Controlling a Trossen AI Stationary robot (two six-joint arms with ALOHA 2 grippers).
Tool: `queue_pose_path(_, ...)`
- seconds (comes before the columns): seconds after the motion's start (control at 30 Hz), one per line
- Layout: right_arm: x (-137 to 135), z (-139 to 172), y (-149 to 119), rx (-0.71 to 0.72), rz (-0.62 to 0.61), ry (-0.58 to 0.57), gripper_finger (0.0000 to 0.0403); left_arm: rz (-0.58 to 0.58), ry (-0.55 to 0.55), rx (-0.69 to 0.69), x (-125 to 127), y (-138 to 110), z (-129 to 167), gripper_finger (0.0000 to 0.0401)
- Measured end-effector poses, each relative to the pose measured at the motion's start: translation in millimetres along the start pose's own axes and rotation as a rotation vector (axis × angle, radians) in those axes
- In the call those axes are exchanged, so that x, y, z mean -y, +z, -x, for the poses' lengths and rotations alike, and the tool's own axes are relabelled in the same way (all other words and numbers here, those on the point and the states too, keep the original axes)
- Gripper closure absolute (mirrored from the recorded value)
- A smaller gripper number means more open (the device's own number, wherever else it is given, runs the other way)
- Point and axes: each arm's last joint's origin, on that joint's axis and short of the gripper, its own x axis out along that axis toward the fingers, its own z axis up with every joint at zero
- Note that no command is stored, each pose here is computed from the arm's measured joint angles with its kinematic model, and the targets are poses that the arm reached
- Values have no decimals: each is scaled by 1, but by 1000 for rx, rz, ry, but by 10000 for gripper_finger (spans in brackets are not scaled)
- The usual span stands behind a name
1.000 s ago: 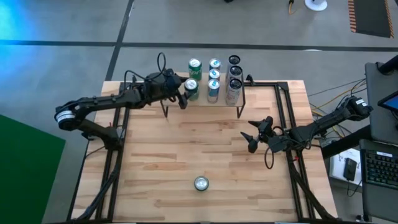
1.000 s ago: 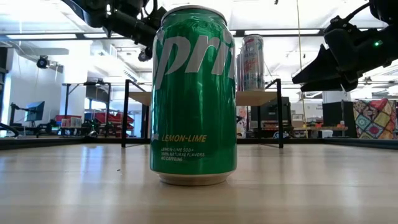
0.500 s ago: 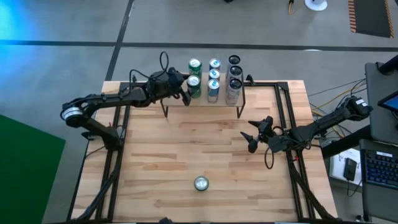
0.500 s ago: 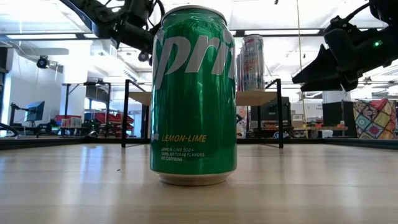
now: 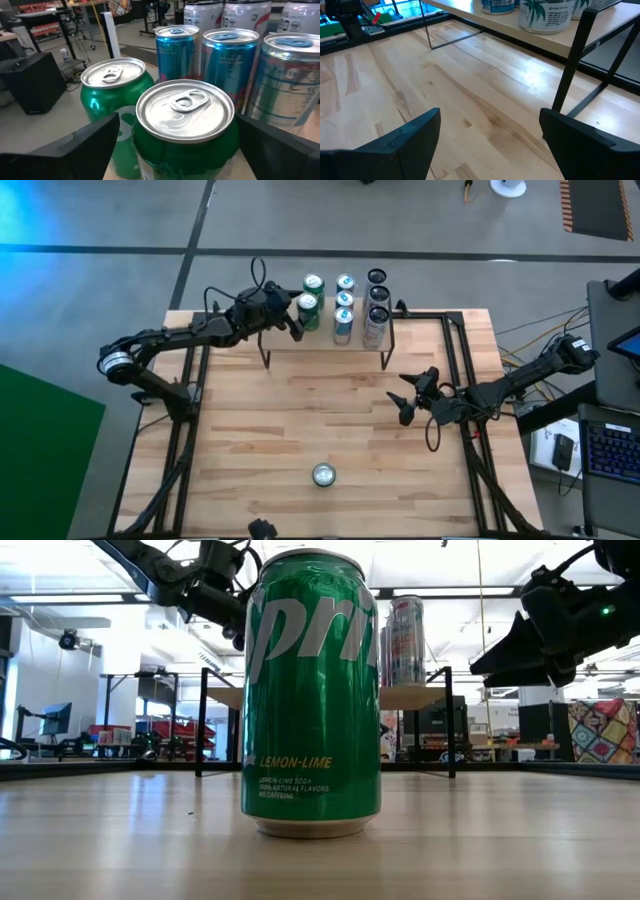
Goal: Place canned beverage on shelf
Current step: Put the top green soda can on the shelf aligned with the other green soda can
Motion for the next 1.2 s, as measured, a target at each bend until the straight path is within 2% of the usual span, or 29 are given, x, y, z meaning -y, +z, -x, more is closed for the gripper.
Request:
queue_pose_path(0.23, 0, 0, 0, 0, 0, 0, 76, -6, 1, 33, 0, 2, -1, 31)
queue_pose_path(0.33, 0, 0, 0, 0, 0, 0, 76, -3, -41, 12, 4, -4, -6, 31)
queue_pose_path(0.5, 0, 0, 0, -1, 0, 0, 76, -1, 2, -8, 4, -7, -7, 31)
queue_pose_path(0.7, 1, 0, -2, -21, 5, -3, 76, -6, 22, 32, 0, 14, 14, 31)
queue_pose_path(0.97, 5, 0, -8, -59, -14, -30, 76, -18, 11, -85, -1, 19, 42, 31)
queue_pose_path(1.2, 5, 0, -8, -58, -25, -30, 76, -27, 175, -198, -4, 3, 42, 37)
